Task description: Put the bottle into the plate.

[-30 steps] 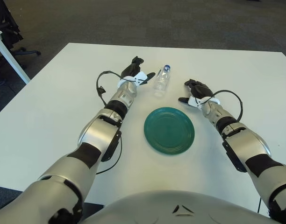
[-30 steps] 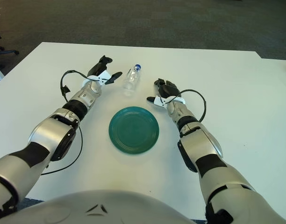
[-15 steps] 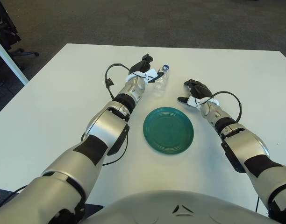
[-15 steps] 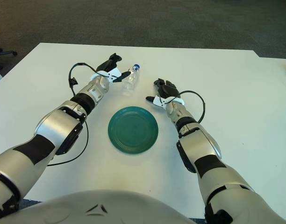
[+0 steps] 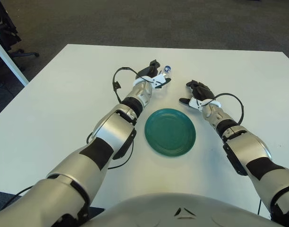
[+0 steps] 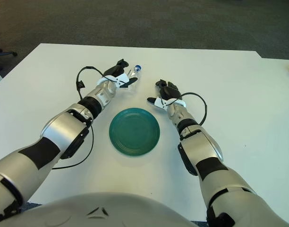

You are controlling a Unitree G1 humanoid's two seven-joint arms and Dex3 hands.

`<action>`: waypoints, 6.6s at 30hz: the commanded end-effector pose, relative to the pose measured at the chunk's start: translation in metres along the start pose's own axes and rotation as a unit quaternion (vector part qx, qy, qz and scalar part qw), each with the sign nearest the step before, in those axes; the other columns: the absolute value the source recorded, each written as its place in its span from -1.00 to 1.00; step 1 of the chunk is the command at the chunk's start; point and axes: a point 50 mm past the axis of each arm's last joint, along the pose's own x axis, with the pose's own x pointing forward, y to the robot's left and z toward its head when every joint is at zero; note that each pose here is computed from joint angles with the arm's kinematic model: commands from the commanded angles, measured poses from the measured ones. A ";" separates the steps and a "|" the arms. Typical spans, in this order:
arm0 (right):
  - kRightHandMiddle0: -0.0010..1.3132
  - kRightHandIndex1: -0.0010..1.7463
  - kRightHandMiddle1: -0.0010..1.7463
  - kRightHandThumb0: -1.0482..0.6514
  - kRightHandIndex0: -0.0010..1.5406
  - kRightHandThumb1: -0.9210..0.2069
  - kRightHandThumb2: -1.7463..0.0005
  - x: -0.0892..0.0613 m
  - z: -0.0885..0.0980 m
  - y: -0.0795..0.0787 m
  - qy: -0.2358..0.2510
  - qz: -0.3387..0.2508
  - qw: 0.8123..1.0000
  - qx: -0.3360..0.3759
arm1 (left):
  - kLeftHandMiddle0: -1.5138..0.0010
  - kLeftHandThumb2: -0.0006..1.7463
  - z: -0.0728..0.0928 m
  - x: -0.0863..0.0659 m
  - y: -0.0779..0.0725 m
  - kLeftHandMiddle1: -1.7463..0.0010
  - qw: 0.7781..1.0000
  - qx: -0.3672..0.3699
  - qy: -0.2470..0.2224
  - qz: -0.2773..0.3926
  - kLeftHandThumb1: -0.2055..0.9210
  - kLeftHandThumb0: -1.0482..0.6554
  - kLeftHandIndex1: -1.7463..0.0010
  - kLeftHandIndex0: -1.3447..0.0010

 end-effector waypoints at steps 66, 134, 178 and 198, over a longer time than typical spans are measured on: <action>-1.00 -0.99 -0.27 -0.66 -0.37 -1.00 0.46 -0.019 -0.016 0.035 0.042 0.030 0.997 0.062 | 0.57 -0.20 -0.025 -0.010 -0.032 0.51 0.986 0.124 0.029 -0.107 1.00 -0.97 -0.27 0.91; -1.00 -0.94 -0.04 -0.68 -0.28 -1.00 0.54 -0.027 -0.043 0.030 0.089 0.029 0.993 0.075 | 0.54 -0.43 -0.110 -0.100 -0.087 -0.68 0.996 0.070 -0.046 0.017 1.00 -0.81 -0.72 0.49; -1.00 -0.96 -0.06 -0.65 -0.29 -1.00 0.58 -0.027 -0.051 0.026 0.108 0.043 0.991 0.060 | 0.56 -0.52 -0.095 -0.106 -0.073 -0.40 0.989 0.025 -0.060 0.134 1.00 -0.82 -0.57 0.59; -1.00 -0.95 -0.06 -0.65 -0.26 -1.00 0.58 -0.027 -0.049 0.027 0.109 0.048 0.991 0.063 | 0.48 -0.55 -0.069 -0.102 -0.036 -0.19 0.954 0.031 -0.121 0.273 1.00 -0.84 -0.57 0.63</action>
